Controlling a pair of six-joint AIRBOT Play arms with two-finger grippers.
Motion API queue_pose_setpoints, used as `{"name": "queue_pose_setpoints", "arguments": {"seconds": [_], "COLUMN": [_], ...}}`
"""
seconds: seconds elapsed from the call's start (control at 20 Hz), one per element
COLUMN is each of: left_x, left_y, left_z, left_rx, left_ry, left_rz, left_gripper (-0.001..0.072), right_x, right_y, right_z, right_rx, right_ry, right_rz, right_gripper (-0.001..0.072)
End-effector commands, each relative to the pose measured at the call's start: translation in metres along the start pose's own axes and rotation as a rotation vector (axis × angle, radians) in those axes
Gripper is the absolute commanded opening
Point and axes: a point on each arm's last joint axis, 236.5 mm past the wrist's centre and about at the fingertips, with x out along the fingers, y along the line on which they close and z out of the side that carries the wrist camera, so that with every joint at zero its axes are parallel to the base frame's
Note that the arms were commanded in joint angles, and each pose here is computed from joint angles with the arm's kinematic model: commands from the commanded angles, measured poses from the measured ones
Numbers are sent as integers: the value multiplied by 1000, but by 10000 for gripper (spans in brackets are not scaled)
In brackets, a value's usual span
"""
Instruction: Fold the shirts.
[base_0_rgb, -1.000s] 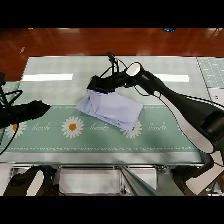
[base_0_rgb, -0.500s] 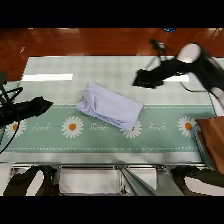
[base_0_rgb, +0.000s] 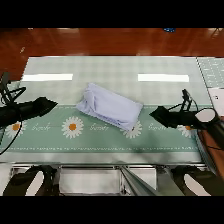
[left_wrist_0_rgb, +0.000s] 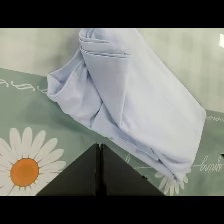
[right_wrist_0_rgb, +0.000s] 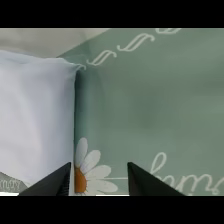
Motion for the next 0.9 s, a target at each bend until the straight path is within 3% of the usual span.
{"name": "queue_pose_setpoints", "arguments": {"seconds": [0.0,0.2,0.45,0.6,0.85], "left_x": [2,2,2,2,2], "left_y": [-4,-5,-5,-5,-5], "left_z": [-3,-4,-3,-3,-3], "left_rx": [10,11,12,12,12], "left_ry": [11,12,12,11,8], "left_rz": [-10,-11,-10,-10,-10], "left_gripper": [16,16,16,16,16], "right_x": [37,78,111,99,71], "right_y": [10,41,70,111,176], "right_z": [-12,-24,-34,-12,23], "right_rx": [124,109,10,-96,-261], "right_ry": [26,146,275,231,174], "right_rz": [104,165,131,216,299], "right_gripper": [409,409,391,26,25]}}
